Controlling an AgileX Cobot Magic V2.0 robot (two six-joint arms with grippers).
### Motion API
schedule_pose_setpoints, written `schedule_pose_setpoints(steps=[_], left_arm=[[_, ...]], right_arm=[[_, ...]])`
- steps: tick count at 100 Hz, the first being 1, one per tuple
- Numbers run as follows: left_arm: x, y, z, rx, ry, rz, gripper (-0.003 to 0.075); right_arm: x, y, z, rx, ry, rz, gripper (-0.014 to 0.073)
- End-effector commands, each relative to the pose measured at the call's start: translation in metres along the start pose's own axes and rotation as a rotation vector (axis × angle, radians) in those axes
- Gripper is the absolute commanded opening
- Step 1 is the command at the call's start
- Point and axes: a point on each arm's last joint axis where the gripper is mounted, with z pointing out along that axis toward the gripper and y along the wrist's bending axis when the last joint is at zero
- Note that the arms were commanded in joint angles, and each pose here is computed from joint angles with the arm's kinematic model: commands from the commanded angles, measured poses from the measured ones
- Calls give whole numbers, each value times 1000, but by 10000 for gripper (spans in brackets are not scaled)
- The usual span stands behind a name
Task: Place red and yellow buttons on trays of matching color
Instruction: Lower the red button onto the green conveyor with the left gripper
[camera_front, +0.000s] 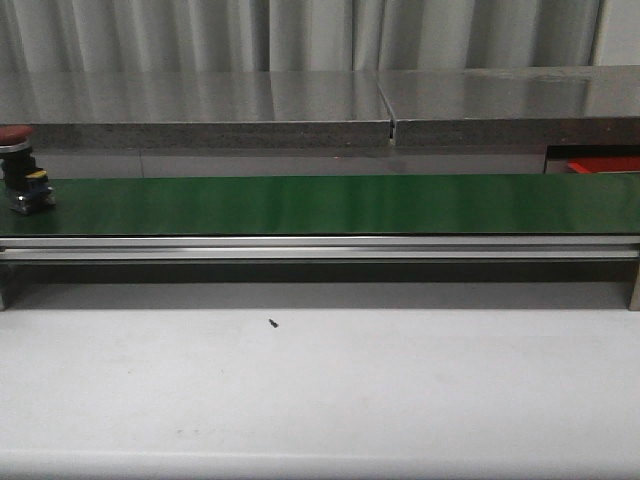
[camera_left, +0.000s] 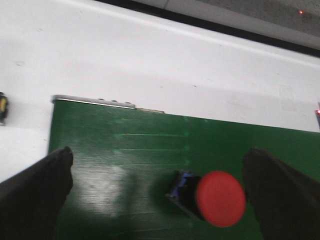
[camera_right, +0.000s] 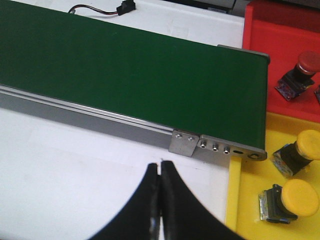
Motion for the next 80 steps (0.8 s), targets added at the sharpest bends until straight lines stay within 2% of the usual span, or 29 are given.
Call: schedule_pose_setpoints(steps=[1,14,28,50,80], left_arm=[[-17,2,-33,-58,-116,26,650],[-16,38,-45,-222,-122,5,650],[-13,77,-52,-309,-141,-67,650],[-3,125,-35,-362,-141,-163,650],[6,154,3,-385,-111,-188,650]], right_arm=[[-13,-2,-7,24,-85,1,-68],[-13,-2,-7,24,-85,1,-68],[-13,-2,-7,24,-85,1,-68],[-13,-2,-7,24,-85,1,-68],[-13,-2,-7,24,-85,1,-68]])
